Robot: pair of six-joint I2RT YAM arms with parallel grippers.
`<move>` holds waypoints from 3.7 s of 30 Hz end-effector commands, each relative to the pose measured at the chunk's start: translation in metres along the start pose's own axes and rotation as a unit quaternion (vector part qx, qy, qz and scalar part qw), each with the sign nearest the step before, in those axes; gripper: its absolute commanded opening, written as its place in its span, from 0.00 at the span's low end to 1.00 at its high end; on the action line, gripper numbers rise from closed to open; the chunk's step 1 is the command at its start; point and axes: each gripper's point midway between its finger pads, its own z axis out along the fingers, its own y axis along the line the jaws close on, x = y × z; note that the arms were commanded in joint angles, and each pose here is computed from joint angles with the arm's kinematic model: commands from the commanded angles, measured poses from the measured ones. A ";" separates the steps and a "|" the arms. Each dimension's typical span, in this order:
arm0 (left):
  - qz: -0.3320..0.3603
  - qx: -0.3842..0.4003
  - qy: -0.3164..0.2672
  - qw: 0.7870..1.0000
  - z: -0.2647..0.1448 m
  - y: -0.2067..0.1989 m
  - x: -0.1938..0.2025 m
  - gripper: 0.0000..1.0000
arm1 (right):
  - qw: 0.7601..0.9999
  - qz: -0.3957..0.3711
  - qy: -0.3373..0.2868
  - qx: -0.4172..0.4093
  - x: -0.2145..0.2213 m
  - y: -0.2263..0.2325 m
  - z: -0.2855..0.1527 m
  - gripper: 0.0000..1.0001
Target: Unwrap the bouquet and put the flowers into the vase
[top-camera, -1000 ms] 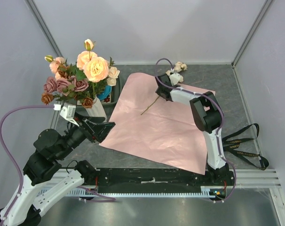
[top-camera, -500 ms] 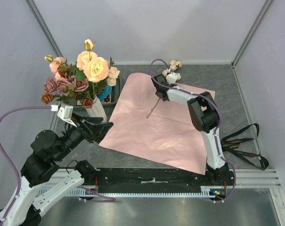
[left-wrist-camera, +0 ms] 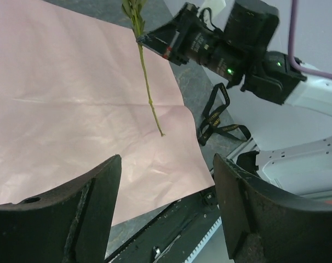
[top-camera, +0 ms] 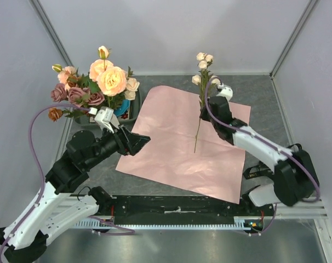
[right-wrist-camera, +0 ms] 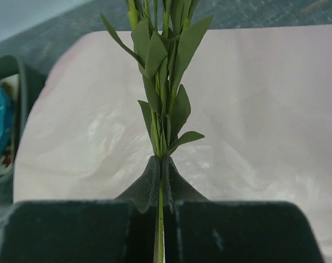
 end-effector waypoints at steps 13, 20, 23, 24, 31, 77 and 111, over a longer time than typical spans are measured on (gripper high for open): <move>0.023 0.150 0.057 0.987 0.073 -0.098 0.023 0.62 | 0.946 -0.033 -0.107 -0.304 -0.028 0.026 -0.180 0.00; 0.046 0.101 0.007 0.994 0.107 -0.112 0.006 0.63 | 0.929 -0.027 -0.132 -0.343 -0.050 0.035 -0.218 0.00; 0.033 0.052 -0.050 0.997 0.093 -0.090 -0.015 0.63 | 0.930 -0.034 -0.133 -0.340 -0.053 0.036 -0.218 0.00; 0.024 0.053 -0.078 0.995 0.076 -0.088 -0.030 0.63 | 0.931 -0.036 -0.133 -0.337 -0.054 0.036 -0.217 0.00; 0.060 0.097 -0.113 0.987 0.026 -0.099 -0.060 0.74 | 0.927 -0.044 -0.123 -0.353 -0.051 0.046 -0.211 0.00; 0.152 0.140 -0.005 0.978 0.141 -0.205 -0.104 0.25 | 0.819 -0.073 -0.188 -0.536 -0.117 0.106 -0.329 0.00; 0.552 -0.126 -0.133 0.813 -0.005 -0.033 -0.147 0.02 | 0.944 -0.030 -0.121 -0.307 -0.086 0.044 -0.227 0.98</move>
